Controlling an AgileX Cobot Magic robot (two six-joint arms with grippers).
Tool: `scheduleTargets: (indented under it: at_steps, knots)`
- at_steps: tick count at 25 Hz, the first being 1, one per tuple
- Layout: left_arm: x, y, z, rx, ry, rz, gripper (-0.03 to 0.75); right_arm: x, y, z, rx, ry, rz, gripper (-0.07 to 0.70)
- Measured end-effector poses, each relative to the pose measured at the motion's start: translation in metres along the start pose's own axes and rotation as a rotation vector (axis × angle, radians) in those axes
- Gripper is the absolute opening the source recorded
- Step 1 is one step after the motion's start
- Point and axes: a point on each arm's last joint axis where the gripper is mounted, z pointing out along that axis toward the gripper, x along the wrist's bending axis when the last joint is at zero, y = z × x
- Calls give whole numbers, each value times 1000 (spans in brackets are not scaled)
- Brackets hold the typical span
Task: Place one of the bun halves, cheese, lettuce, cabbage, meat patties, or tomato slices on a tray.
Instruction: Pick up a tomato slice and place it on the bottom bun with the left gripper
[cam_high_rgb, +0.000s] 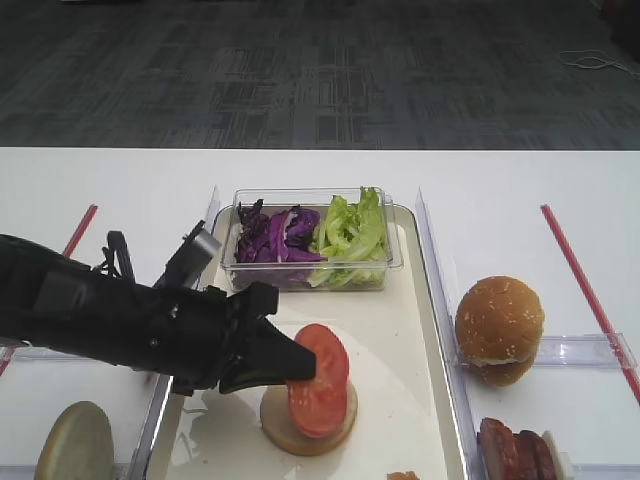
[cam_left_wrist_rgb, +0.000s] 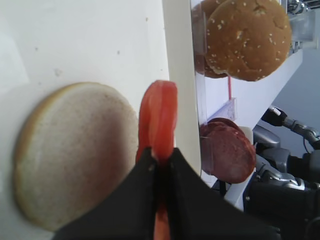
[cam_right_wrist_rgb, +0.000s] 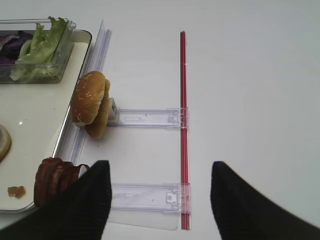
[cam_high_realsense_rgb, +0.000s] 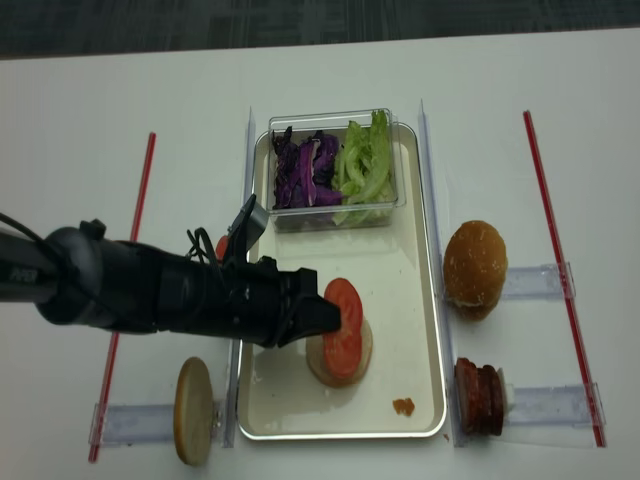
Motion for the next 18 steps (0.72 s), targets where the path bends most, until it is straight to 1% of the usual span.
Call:
scheduleTargets:
  at_steps: [3, 11, 18]
  knots:
    - [4, 0, 3, 16, -11, -16, 10, 0, 0, 0, 0, 0, 0, 452]
    - [6, 0, 4, 15, -1, -22, 10, 0, 0, 0, 0, 0, 0, 452]
    - [6, 0, 4, 14, 3, -48, 10, 0, 0, 0, 0, 0, 0, 452]
